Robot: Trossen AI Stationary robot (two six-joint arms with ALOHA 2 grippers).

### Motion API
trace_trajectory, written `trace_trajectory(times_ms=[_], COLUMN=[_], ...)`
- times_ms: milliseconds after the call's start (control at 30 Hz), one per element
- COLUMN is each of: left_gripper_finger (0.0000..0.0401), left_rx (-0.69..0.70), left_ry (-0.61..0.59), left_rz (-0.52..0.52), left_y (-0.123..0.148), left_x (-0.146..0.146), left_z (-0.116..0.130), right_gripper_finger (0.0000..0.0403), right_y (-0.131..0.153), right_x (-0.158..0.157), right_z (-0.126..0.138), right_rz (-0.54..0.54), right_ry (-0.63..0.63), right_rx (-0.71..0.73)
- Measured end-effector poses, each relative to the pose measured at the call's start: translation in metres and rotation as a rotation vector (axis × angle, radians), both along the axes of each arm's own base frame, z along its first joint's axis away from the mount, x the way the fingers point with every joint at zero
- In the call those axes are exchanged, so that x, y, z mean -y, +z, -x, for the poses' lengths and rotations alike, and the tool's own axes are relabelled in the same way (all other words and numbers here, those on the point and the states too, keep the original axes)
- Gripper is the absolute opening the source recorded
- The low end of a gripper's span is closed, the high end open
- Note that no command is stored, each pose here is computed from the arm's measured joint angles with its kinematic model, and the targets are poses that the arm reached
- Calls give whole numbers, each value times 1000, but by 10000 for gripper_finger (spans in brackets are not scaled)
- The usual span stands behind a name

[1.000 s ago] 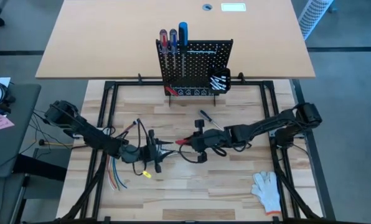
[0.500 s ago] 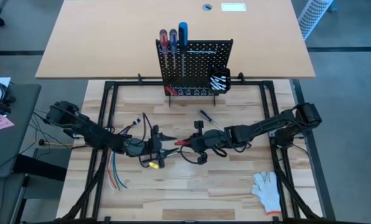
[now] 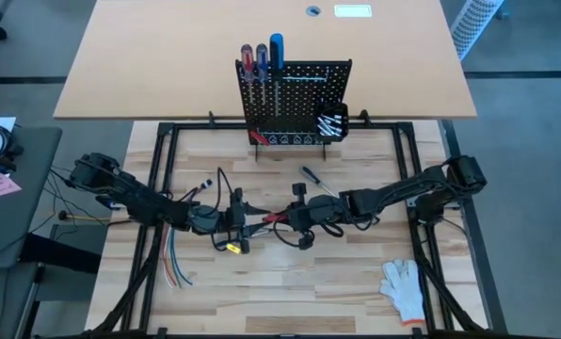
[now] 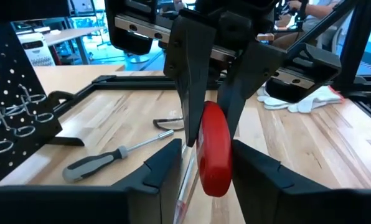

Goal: Hang tools onto peg board
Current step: Hang the allen wrench on the pegboard

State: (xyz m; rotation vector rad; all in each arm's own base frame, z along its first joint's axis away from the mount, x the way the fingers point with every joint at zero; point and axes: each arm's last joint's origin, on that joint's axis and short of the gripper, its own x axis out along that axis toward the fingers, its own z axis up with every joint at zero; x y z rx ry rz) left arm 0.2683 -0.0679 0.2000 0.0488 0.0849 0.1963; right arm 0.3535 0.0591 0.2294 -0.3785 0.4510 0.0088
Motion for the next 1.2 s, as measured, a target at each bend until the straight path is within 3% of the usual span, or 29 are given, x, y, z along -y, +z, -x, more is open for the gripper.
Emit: trace_trajectory(times_ms=[267,367,500,667,800,933,1067,1200], left_gripper_finger=[76,43,39,39,39,39,39,39], left_rx=[-1,1,2,1,-4,38,140,215], left_ry=[-18,-46,-39,80,211,334,344,388], left_rz=[0,-13,-5,-38,-63,-141,-256,-305], left_y=[0,0,0,1,0,9,26,35], left_x=[0,1,2,6,4,-8,-29,-62], left_z=[0,0,0,3,5,4,0,-3], right_gripper_finger=[57,77,114,136,134,129,127,127], right_y=[0,0,-1,28,53,69,79,84], right_x=[0,0,0,2,0,-6,-10,-13], right_z=[0,0,4,37,70,99,119,130], right_rz=[-3,-8,44,152,155,123,106,106], right_ry=[0,4,5,-181,-268,-261,-244,-229], right_rx=[1,-1,-53,-91,-52,-10,58,85])
